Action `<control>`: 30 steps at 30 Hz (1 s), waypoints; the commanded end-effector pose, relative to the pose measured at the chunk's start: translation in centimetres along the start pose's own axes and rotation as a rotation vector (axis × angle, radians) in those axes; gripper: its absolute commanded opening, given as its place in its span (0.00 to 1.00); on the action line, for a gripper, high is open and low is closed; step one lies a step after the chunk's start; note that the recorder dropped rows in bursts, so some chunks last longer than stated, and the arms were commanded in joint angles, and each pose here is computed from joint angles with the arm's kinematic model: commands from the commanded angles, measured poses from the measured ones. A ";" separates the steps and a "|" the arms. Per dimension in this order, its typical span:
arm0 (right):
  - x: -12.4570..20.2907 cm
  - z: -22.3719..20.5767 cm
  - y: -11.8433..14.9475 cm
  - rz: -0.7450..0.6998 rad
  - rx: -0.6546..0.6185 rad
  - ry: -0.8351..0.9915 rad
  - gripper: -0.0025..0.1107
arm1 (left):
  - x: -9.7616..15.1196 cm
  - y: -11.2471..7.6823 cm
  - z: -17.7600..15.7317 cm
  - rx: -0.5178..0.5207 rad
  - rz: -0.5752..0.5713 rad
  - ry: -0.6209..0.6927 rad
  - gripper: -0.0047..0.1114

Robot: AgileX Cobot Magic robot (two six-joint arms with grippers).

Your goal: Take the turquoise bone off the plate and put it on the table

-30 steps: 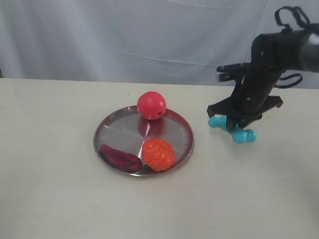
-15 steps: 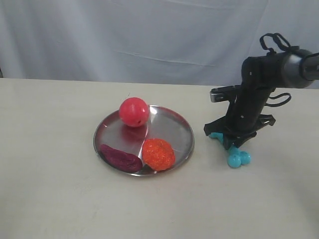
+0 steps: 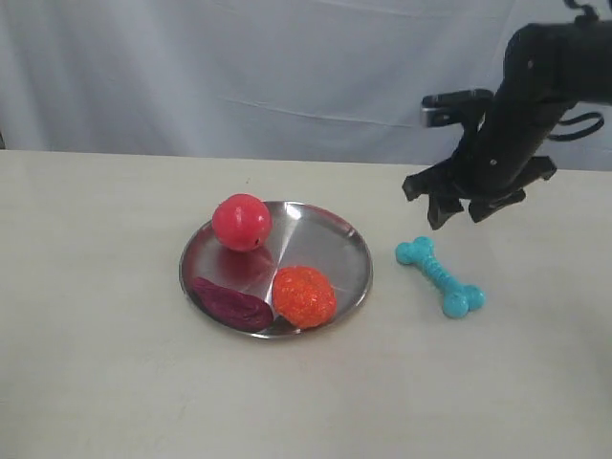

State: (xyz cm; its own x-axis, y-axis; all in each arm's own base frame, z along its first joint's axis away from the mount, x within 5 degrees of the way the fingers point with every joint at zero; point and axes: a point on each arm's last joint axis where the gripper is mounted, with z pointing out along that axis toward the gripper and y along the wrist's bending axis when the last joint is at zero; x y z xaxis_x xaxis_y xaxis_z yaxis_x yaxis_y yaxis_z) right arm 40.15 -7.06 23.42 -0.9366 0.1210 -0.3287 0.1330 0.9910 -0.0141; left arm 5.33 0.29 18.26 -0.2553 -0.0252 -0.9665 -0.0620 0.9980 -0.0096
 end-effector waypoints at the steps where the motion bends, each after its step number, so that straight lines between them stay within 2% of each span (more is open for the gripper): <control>1: 0.3 -6.5 0.1 0.006 0.004 -0.130 0.29 | 0.0 0.0 0.0 0.008 -0.003 -0.004 0.04; 4: 0.9 -11.4 0.3 0.013 -0.008 -0.303 0.04 | 0.0 0.0 0.0 0.008 -0.003 -0.004 0.04; 5: 1.4 -13.2 0.4 0.013 -0.011 -0.374 0.02 | 0.0 0.0 0.0 0.008 -0.003 -0.004 0.04; 10: 6.0 -21.1 0.6 0.008 0.008 -0.728 0.02 | 0.0 0.0 0.0 0.008 -0.003 -0.004 0.04; 18: 17.4 -29.6 0.8 -0.009 0.056 -1.263 0.02 | 0.0 0.0 0.0 0.008 -0.003 -0.004 0.04; 25: 24.7 -31.0 0.9 -0.048 0.126 -1.393 0.02 | 0.0 0.0 0.0 0.008 -0.003 -0.004 0.04; 30: 27.8 -30.0 1.0 -0.039 0.122 -1.395 0.02 | 0.0 0.0 0.0 0.008 -0.003 -0.004 0.04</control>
State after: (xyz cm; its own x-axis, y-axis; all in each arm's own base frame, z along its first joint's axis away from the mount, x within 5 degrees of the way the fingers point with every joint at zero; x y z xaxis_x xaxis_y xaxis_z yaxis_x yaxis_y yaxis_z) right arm 5.64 -1.17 43.65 0.1471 -0.1308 -0.9804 0.2055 0.9736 -0.0991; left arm 5.33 0.29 18.26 -0.2553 -0.0252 -0.9665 -0.0620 0.9980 -0.0096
